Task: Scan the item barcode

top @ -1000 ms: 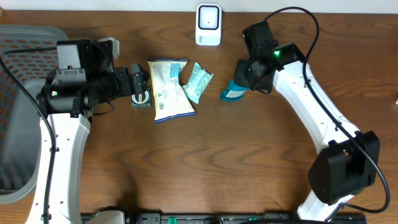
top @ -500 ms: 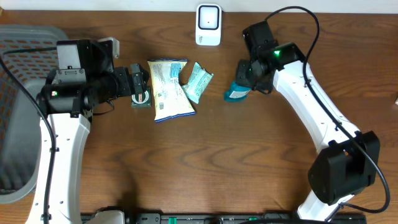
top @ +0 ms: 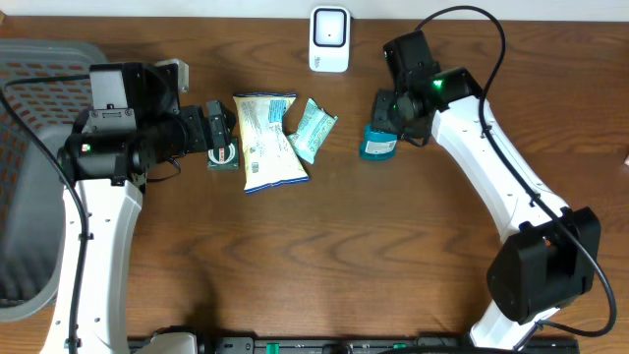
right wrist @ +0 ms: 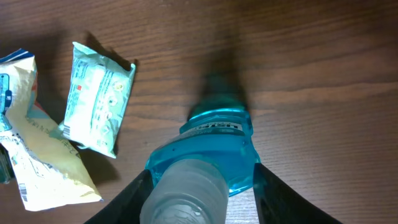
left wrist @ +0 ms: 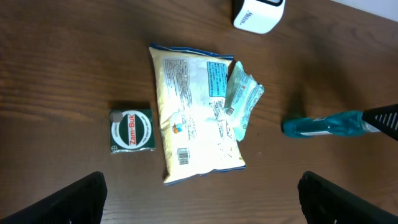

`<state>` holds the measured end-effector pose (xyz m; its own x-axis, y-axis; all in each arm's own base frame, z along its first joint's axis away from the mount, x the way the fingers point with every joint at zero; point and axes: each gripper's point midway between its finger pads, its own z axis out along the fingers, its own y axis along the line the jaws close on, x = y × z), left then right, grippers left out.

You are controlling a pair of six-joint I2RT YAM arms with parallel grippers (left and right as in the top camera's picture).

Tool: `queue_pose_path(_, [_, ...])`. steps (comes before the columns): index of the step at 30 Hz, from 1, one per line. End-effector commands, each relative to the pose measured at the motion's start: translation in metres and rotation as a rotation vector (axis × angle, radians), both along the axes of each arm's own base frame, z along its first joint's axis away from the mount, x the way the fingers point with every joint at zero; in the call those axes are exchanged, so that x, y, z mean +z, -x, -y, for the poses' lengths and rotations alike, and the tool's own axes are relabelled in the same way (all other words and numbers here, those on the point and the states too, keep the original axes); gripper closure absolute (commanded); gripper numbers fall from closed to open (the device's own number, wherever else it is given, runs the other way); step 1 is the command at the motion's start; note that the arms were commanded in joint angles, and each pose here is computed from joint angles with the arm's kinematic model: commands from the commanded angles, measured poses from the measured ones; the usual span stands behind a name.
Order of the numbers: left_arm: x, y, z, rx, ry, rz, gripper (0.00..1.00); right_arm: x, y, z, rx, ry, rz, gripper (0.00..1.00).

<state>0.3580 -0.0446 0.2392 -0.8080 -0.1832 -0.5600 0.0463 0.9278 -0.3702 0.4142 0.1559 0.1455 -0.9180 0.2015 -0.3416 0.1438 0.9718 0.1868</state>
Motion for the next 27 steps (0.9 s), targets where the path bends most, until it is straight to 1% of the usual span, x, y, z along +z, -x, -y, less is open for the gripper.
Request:
queue_pose_path(1, [-0.001,-0.001,-0.001,-0.009,-0.015,0.005,0.02,0.006,-0.006,0.001,0.009,0.013,0.029,0.53])
queue_pose_path(5, [-0.001,-0.001,-0.001,-0.009,-0.015,0.005,0.02,0.010,-0.011,-0.001,0.013,0.006,0.053,0.51])
queue_pose_path(8, [-0.001,-0.001,-0.001,-0.009,-0.015,0.005,0.02,0.015,-0.015,-0.002,0.012,-0.002,0.074,0.46])
queue_pose_path(14, [-0.001,-0.001,-0.001,-0.009,-0.015,0.004,0.02,0.044,-0.032,-0.005,0.037,-0.014,0.160,0.37])
queue_pose_path(17, [-0.001,-0.001,-0.001,-0.009,-0.015,0.004,0.02,0.064,-0.045,0.004,0.013,-0.029,0.211,0.38])
queue_pose_path(22, [-0.001,-0.001,-0.001,-0.009,-0.015,0.005,0.02,0.076,-0.048,0.015,-0.005,-0.054,0.214,0.40])
queue_pose_path(25, [-0.001,-0.001,-0.001,-0.009,-0.015,0.004,0.02,0.072,-0.037,0.007,0.094,-0.082,0.168,0.40])
queue_pose_path(27, [-0.001,-0.001,-0.001,-0.009,-0.015,0.005,0.02,0.067,-0.025,-0.001,0.219,-0.077,0.136,0.39])
